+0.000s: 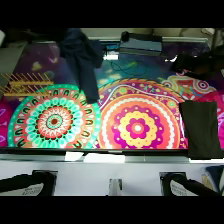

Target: Fold the shirts.

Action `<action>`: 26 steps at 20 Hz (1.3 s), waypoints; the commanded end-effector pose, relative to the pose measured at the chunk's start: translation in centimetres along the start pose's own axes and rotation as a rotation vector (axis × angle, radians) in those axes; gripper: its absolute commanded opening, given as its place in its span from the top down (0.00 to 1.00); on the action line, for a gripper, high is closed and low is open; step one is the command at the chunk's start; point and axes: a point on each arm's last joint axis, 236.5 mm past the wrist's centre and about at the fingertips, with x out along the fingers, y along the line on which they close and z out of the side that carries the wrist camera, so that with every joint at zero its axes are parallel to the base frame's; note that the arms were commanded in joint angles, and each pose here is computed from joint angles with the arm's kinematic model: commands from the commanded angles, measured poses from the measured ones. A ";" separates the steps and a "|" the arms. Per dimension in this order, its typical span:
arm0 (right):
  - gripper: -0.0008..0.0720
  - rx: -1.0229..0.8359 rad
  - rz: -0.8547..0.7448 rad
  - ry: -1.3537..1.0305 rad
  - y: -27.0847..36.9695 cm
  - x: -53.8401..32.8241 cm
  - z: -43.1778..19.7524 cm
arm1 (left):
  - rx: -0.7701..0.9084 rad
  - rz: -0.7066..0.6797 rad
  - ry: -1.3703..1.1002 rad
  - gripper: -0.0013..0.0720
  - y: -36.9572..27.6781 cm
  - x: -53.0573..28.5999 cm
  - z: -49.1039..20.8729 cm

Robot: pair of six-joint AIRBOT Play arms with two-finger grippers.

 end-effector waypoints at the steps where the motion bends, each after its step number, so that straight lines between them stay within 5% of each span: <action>1: 0.16 -0.058 -0.026 -0.036 0.6 -6.9 -2.6 | 0.135 -0.122 0.083 0.93 -7.9 -6.0 -2.0; 6: 0.17 -0.063 -0.029 0.042 1.0 -10.2 -6.7 | 0.186 -0.036 0.398 0.93 -10.0 -1.7 -14.2; 11: 0.17 -0.028 0.029 0.190 1.3 -5.7 -9.9 | 0.049 -0.002 0.719 0.92 -10.9 3.2 -30.7; 12: 0.17 -0.014 0.039 0.217 1.1 -4.2 -10.7 | 0.023 -0.013 0.769 0.79 -11.3 3.3 -32.4; 14: 0.17 0.019 0.077 0.279 1.4 -1.5 -12.5 | 0.018 -0.017 0.804 0.08 -11.4 2.9 -32.8; 15: 0.17 0.036 0.106 0.316 1.8 -0.4 -13.6 | 0.077 -0.025 0.798 0.04 -10.8 2.5 -31.8; 19: 0.17 0.080 0.158 0.412 2.2 2.6 -17.0 | 0.247 0.204 0.752 0.04 -1.1 -0.6 -25.3; 26: 0.17 0.164 0.133 0.505 0.5 7.6 -22.3 | -0.215 0.125 1.036 0.05 2.6 -2.6 -37.7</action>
